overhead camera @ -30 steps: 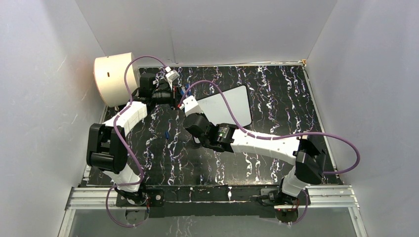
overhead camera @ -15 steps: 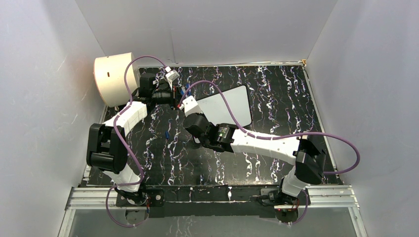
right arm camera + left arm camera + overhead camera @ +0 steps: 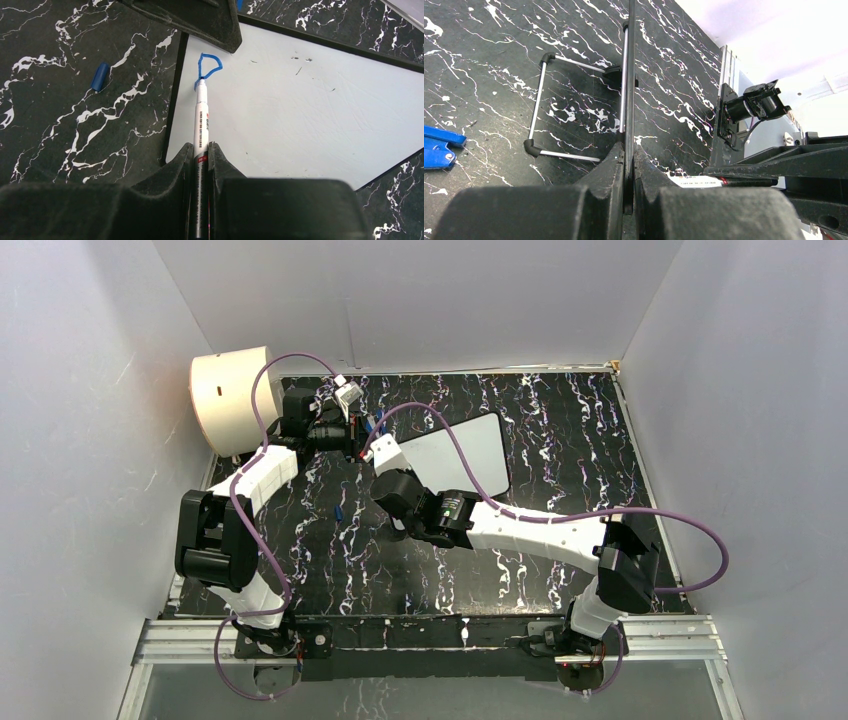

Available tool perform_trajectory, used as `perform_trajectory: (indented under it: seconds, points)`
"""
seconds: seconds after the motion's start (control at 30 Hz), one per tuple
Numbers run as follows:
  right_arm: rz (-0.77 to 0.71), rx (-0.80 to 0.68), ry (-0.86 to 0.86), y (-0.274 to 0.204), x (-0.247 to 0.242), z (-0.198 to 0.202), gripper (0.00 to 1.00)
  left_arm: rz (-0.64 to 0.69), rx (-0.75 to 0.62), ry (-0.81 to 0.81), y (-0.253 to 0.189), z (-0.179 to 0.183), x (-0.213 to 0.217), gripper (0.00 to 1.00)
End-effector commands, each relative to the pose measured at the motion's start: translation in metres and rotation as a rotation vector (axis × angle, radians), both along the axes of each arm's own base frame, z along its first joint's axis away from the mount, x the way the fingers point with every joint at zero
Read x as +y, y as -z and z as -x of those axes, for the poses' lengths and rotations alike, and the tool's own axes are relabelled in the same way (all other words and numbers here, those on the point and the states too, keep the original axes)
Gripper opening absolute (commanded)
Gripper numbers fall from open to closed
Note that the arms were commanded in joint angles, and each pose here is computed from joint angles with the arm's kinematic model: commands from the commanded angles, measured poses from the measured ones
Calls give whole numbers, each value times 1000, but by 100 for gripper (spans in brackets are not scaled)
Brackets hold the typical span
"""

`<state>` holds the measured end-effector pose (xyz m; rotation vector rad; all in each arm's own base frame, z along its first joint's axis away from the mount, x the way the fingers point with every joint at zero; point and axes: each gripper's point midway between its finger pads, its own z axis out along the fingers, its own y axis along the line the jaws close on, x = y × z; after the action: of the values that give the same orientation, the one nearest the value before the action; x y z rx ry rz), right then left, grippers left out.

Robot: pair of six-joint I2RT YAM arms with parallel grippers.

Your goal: Write a sentence on the whiteboard

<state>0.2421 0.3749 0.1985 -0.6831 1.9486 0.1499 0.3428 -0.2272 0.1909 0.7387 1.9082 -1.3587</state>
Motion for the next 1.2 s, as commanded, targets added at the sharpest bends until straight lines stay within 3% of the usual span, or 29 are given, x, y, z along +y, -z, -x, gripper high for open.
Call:
perform_trajectory:
  seconds: [0.0, 0.77, 1.17]
  points:
    - [-18, -28, 69, -9, -12, -9, 0, 22, -48, 26, -22, 10, -2, 0]
    - [14, 3, 98, 1, -26, -5, 0, 22, -46, 25, -22, 9, -2, 0]
    - [-105, -53, 57, -32, -24, -4, 0, 20, -47, 21, -22, 9, -1, 0]
